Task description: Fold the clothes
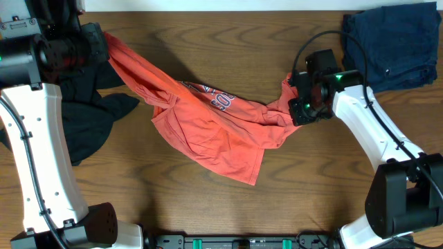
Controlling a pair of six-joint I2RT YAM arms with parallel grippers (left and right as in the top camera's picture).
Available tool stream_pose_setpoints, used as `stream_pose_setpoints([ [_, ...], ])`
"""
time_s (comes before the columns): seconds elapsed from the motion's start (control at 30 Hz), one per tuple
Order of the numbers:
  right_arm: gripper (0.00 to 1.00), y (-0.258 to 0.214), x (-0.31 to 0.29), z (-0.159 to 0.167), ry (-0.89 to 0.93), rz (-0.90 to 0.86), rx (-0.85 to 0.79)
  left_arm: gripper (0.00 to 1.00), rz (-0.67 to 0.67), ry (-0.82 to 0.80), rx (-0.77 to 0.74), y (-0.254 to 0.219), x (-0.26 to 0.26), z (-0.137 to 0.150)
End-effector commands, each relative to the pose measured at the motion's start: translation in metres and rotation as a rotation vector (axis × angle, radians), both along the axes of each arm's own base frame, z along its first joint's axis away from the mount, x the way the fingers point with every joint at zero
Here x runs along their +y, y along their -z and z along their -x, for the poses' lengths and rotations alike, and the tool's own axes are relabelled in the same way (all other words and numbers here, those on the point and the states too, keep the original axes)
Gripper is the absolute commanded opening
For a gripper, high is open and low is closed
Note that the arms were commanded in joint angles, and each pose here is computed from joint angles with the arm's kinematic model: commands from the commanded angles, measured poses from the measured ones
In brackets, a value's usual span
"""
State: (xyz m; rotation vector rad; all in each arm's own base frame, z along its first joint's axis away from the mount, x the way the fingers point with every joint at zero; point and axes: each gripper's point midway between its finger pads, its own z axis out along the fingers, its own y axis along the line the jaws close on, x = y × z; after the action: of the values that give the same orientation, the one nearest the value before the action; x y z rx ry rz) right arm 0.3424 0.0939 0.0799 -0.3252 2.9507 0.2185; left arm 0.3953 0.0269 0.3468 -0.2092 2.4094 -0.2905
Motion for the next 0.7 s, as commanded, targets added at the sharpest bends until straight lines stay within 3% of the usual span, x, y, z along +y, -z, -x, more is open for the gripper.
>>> stream_pose_setpoints([
  [0.0, 0.01, -0.002, -0.03, -0.006, 0.225, 0.084, -0.007, 0.06, -0.016, 0.016, 0.003, 0.003, 0.0, -0.001],
  [0.33, 0.01, -0.001, -0.071, -0.002, 0.389, 0.113, 0.031, 0.06, -0.038, 0.004, 0.007, 0.004, 0.004, -0.001],
  [0.4, 0.08, 0.0, -0.073, 0.001, 0.392, 0.116, 0.043, 0.06, -0.039, 0.005, 0.006, 0.004, 0.004, -0.001],
  [0.47, 0.29, 0.001, -0.07, 0.003, 0.355, 0.112, 0.05, 0.06, -0.039, 0.005, 0.003, 0.003, 0.004, -0.002],
  [0.53, 0.44, 0.001, -0.065, 0.005, 0.312, 0.091, 0.057, 0.06, -0.039, 0.005, 0.003, 0.003, 0.004, -0.002],
  [0.67, 0.49, 0.001, -0.063, 0.007, 0.286, 0.083, 0.065, 0.06, -0.039, 0.005, 0.003, 0.003, 0.004, -0.002],
])
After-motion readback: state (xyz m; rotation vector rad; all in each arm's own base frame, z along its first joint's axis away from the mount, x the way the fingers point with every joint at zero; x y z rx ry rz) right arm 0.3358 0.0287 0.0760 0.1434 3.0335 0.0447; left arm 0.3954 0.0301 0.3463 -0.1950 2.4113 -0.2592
